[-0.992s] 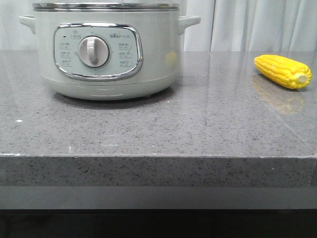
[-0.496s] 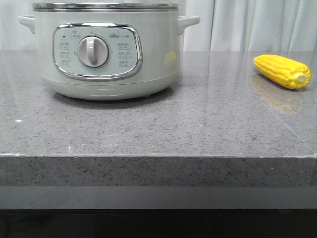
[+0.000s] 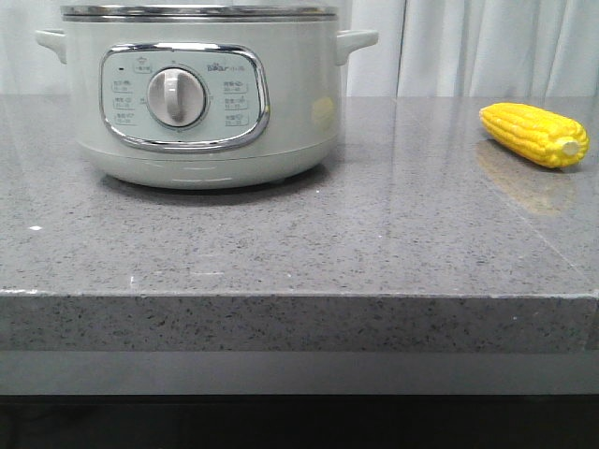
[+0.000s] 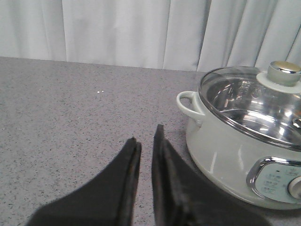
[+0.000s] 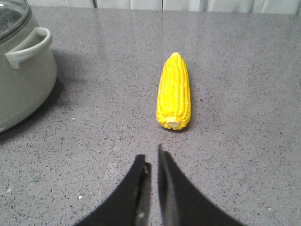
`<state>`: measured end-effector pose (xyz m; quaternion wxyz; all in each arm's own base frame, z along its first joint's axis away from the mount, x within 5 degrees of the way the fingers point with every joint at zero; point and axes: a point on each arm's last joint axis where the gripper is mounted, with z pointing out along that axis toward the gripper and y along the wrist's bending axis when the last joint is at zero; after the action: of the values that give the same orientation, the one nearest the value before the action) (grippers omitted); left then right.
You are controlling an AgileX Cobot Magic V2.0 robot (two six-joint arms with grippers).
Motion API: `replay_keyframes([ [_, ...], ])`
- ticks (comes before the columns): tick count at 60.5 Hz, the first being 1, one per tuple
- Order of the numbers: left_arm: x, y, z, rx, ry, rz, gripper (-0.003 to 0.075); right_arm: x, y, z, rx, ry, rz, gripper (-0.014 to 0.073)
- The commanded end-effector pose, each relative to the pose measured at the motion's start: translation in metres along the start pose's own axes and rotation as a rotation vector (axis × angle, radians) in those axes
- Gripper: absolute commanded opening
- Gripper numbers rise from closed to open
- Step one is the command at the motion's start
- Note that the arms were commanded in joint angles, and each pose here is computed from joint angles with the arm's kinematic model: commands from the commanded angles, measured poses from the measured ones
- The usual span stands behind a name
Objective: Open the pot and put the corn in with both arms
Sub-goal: 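Grasp the lid's silver knob with the left gripper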
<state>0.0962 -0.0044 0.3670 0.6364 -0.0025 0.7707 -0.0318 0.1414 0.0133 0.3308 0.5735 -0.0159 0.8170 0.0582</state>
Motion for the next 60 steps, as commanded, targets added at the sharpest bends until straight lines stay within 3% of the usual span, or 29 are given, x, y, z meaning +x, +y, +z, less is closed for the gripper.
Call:
replay_keyframes([
  [1, -0.015, 0.0, -0.001, -0.01, -0.091, 0.021, 0.0319, -0.016, 0.0, -0.002, 0.004, -0.095, -0.002, 0.0317],
  [7, -0.016, 0.0, -0.001, -0.009, -0.109, 0.022, 0.0489, -0.016, 0.0, -0.002, 0.004, -0.096, -0.002, 0.0499],
  [10, -0.018, 0.0, 0.0, -0.004, -0.127, 0.013, 0.0521, -0.016, 0.0, -0.002, 0.004, -0.096, -0.002, 0.054],
  [17, -0.029, -0.002, 0.009, 0.016, -0.187, -0.031, 0.0511, -0.016, 0.0, -0.002, 0.004, -0.098, -0.002, 0.0552],
  [34, -0.068, -0.013, 0.047, 0.081, -0.172, -0.045, 0.0511, -0.018, 0.0, -0.003, 0.006, -0.113, -0.002, 0.0552],
  [60, -0.096, -0.107, 0.122, 0.426, -0.196, -0.022, 0.0511, -0.019, 0.0, -0.003, 0.008, -0.128, -0.002, 0.0552],
])
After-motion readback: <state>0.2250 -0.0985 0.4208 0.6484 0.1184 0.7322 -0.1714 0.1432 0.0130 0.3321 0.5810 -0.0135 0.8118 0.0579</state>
